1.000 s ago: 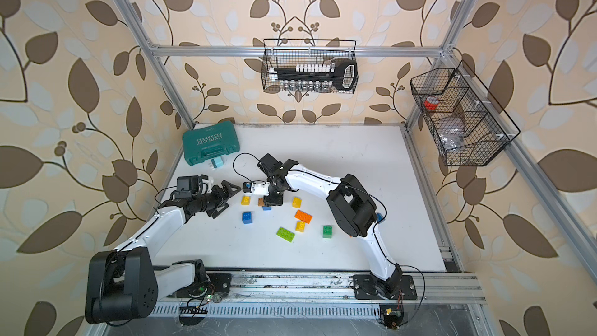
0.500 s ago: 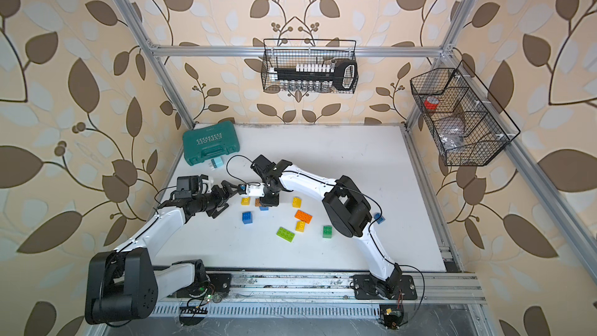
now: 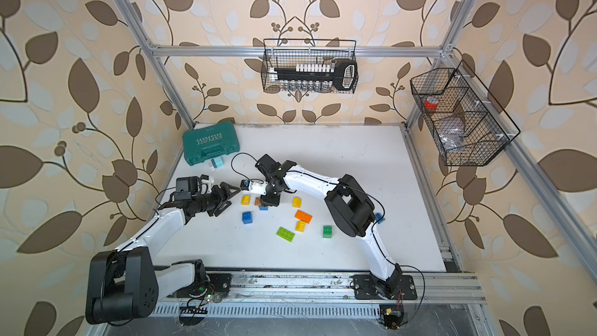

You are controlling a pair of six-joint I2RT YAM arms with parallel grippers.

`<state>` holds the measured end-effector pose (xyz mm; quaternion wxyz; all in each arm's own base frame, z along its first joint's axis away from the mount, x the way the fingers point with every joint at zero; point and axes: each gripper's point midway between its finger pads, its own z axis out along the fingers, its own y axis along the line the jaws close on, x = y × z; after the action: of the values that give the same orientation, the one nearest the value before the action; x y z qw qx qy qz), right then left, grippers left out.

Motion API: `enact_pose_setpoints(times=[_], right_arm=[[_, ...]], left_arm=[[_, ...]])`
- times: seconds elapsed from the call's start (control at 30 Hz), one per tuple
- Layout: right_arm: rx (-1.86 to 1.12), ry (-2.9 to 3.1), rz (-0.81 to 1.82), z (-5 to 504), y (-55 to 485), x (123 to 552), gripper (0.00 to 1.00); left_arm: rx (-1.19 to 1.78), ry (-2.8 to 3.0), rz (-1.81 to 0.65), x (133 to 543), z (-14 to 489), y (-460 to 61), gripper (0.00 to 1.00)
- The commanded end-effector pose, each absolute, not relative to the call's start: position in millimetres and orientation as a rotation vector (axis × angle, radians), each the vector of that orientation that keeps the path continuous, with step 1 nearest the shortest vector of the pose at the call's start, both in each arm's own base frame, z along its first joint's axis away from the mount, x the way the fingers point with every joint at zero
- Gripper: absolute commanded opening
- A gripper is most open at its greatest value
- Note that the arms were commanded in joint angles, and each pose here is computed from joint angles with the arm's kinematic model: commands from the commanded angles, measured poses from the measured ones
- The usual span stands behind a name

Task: Assemble a fork with lego
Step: Assemble the lego brick with the lego brick.

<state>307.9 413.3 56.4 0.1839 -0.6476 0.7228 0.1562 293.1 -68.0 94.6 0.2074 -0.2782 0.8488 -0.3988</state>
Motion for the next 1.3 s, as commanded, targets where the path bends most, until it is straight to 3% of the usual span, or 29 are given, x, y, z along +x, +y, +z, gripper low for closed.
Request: enact_pose_setpoints(times=[0.0, 0.57, 1.27], right_arm=[[-1.854, 2.175, 0.358, 16, 386, 297, 0.24], [-1.846, 2.194, 0.335, 23, 380, 300, 0.25], [-1.813, 2.221, 0.361, 27, 389, 302, 0.29]], left_arm=[[-0.676, 2.294, -1.321, 298, 110, -85, 0.66], [-0.532, 2.361, -1.477, 299, 77, -141, 0.49], [-0.524, 2.470, -1.476, 285, 37, -157, 0.26]])
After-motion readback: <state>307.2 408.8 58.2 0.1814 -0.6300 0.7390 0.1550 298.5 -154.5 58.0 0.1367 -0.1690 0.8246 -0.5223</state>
